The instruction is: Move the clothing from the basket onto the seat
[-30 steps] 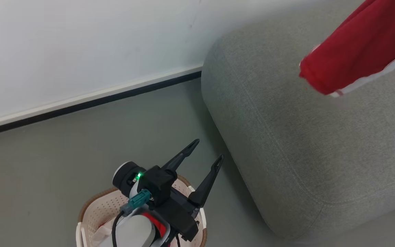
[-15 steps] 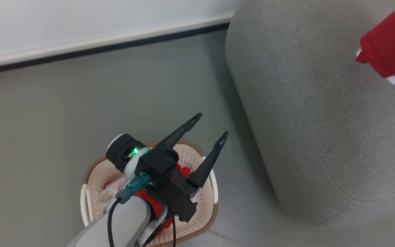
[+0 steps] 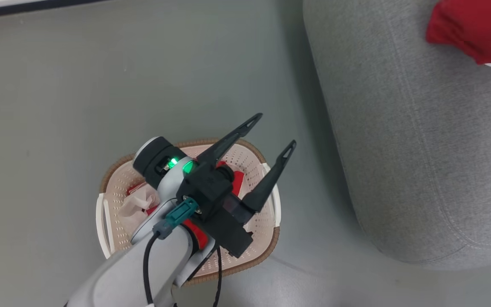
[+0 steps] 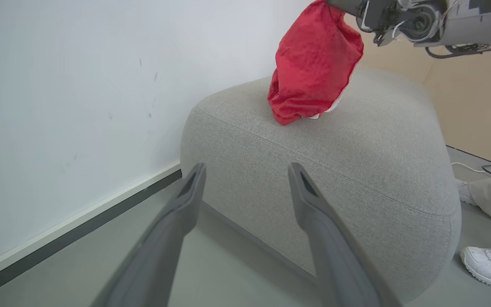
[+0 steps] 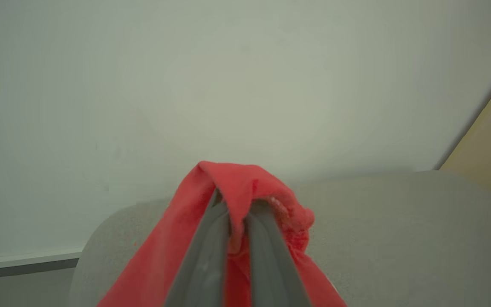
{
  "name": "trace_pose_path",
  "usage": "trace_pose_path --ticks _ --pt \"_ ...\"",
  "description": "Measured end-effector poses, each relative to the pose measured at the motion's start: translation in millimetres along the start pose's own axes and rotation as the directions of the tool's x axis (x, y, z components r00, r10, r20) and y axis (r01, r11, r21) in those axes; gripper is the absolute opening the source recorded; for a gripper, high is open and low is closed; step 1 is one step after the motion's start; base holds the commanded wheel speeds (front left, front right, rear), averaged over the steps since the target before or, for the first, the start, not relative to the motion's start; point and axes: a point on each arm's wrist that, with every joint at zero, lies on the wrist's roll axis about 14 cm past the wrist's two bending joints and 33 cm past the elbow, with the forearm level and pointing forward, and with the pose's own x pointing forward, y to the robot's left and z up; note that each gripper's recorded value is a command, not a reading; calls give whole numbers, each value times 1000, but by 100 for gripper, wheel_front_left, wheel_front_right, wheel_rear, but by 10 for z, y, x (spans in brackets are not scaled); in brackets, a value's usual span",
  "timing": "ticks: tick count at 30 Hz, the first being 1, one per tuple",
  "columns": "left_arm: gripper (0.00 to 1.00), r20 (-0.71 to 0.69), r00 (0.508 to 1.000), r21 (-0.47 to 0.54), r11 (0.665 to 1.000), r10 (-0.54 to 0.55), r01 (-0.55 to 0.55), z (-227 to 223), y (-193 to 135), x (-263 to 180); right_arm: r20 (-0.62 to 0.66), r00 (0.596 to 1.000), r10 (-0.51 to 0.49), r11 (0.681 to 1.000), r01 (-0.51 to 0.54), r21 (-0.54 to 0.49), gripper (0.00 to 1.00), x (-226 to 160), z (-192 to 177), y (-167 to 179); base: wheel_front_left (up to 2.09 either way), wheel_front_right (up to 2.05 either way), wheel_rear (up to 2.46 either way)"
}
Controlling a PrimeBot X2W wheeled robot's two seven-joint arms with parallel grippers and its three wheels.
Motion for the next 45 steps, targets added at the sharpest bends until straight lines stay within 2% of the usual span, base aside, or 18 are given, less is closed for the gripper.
trace_pose_path --ticks 4,9,12,13,14,16,23,33,39,45 --pt "100 -11 1000 -14 1000 9 -9 -74 38 -13 -96 995 40 999 -39 11 0 -41 -433 284 0 0 0" --pt "100 -30 999 -20 1000 23 -24 -163 105 -40 -157 983 95 995 -97 -4 0 -61 -698 568 0 0 0" --pt "100 -36 999 -20 999 27 -28 -186 116 -46 -175 979 101 995 -104 -9 0 -78 -760 591 0 0 0" --pt "100 -47 998 -17 999 33 -34 -215 129 -56 -192 976 102 994 -107 -14 19 -106 -806 578 0 0 0" --pt "100 -49 998 -14 999 35 -36 -215 134 -60 -198 975 102 994 -107 -14 31 -124 -821 572 0 0 0" --pt "100 -39 998 -7 999 41 -41 -184 146 -64 -199 973 114 993 -118 -12 100 -160 -823 592 0 0 0" --pt "100 -32 998 -4 998 57 -57 -155 138 -97 -216 967 133 991 -137 -3 100 -334 -849 573 0 0 0" --pt "100 -22 995 -8 996 93 -93 -27 20 -241 -187 971 148 989 -147 18 100 -714 -662 462 0 0 0" --pt "100 1 984 -9 984 176 -176 125 121 -402 -117 976 182 983 -177 57 100 -887 -421 572 0 0 0" --pt "100 26 957 3 957 290 -290 273 280 -654 -36 972 233 966 -228 119 100 -1078 -173 829 0 0 0"
